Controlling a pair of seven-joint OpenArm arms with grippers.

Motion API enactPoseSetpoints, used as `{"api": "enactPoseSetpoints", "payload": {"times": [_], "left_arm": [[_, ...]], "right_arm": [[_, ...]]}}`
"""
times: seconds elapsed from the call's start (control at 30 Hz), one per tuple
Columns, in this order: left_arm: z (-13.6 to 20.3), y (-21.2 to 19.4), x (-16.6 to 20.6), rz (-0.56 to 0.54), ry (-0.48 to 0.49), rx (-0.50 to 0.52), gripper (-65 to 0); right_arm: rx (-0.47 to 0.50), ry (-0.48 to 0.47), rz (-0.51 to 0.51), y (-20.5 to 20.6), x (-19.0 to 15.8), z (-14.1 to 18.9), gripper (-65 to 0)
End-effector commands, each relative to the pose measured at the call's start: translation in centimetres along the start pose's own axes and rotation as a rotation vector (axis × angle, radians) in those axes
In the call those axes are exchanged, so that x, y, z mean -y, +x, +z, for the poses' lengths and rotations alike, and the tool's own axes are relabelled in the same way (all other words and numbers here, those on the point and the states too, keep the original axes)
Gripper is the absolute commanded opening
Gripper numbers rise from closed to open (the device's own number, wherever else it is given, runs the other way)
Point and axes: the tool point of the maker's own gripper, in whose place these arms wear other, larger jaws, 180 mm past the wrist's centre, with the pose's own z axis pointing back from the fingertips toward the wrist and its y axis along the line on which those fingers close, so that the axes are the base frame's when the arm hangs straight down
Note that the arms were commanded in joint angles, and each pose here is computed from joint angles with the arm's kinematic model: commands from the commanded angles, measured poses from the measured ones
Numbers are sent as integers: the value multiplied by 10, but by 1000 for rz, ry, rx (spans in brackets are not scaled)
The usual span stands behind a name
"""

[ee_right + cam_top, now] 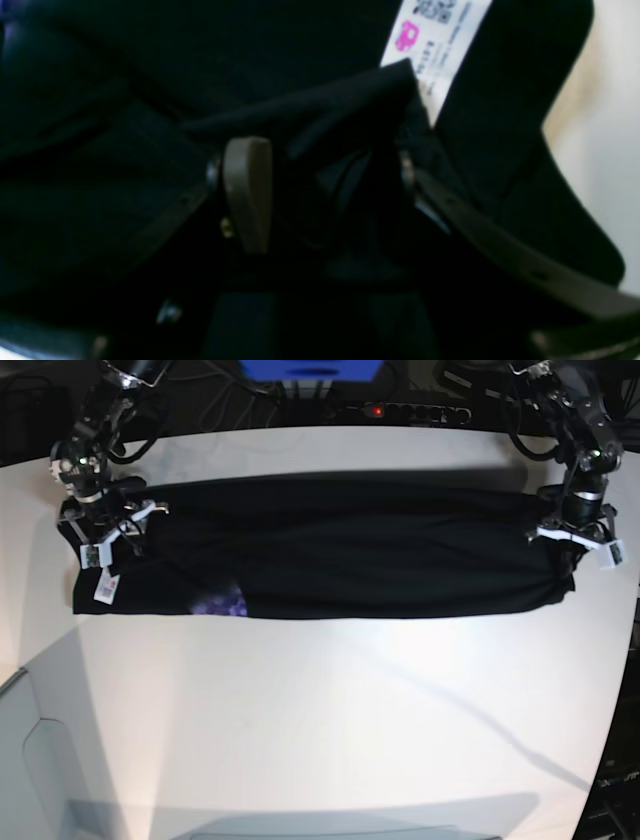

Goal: Fold the T-shirt properly
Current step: 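Lift the strip end with the left gripper and carry it toward the right gripper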

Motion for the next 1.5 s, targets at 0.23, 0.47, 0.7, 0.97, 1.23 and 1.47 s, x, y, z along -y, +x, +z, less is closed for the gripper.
{"api": "enactPoseSetpoints", "payload": {"times": [0.23,0.47,0.7,0.97,1.23,1.47], "left_arm": [[26,28,76,-32,-132,131,-650],[16,-19,161,-96,-268,23,-650],[25,-46,278,-241,-466,-13,-650],[32,-99,373,-505,-663,-83,-650],[40,-135,402,-565,-760,-151,-650],[37,-125,410,-573,-772,-119,-650]], "right_arm": [[-9,3,17,0,0,2,-332],[-9,4,16,-1,0,2,-332],[-9,4,16,-1,0,2,-333],[-9,4,16,-1,0,2,-333],[-9,4,16,-1,0,2,-333],[-9,4,16,-1,0,2,-333]]}}
